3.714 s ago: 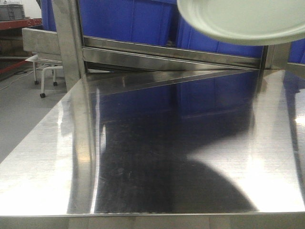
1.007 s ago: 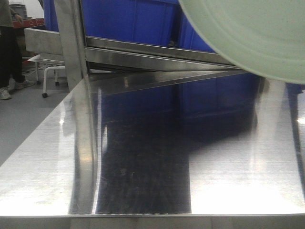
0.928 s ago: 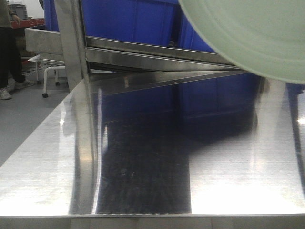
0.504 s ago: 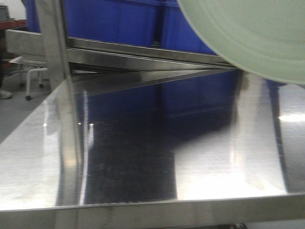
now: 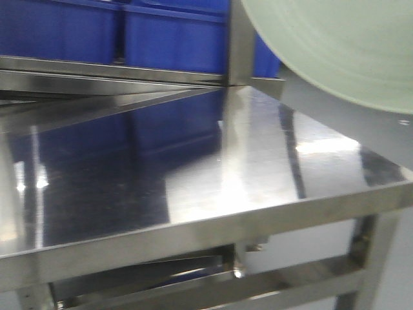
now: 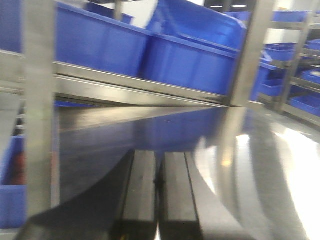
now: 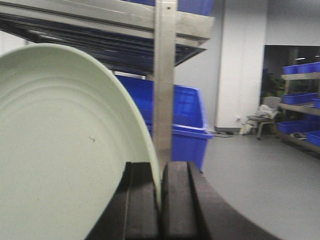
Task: Place green plate on second shelf with right arm
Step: 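Hold the plate in the right gripper while backing away from the table, then drive across the floor carrying the plate in the right gripper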
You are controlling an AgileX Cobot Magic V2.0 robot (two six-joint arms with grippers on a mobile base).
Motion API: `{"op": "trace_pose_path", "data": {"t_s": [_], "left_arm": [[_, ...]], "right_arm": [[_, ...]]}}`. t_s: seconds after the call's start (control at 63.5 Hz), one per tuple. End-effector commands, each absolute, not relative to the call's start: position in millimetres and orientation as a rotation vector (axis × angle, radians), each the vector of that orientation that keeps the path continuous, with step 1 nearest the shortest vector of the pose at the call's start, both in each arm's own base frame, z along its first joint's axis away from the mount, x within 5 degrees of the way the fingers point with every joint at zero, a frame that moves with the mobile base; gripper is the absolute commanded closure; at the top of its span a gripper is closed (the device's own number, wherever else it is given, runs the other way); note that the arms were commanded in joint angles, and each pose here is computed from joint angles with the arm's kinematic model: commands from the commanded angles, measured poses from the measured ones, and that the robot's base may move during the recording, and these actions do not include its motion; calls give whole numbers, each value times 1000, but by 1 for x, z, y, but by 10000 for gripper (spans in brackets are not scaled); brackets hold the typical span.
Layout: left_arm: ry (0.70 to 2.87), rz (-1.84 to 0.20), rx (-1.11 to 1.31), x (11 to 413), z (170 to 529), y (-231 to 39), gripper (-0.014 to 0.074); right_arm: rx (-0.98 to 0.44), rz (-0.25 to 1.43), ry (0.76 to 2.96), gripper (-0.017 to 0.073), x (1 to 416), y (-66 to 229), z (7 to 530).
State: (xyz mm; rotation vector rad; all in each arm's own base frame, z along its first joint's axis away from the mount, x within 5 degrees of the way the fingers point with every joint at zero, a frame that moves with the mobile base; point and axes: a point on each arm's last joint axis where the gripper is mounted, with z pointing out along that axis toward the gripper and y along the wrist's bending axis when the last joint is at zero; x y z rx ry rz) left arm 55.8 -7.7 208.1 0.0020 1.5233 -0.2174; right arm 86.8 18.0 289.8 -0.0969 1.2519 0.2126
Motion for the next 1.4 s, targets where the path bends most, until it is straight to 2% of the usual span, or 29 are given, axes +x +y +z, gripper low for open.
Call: {"op": "trace_pose_path", "data": {"t_s": [0.0, 1.385], "left_arm": [[1459, -232, -6, 56, 203, -8, 463], [1459, -232, -6, 56, 203, -8, 463]], "right_arm": [[-53, 189, 1130, 508, 84, 14, 308], [-53, 189, 1130, 508, 84, 14, 308]]}}
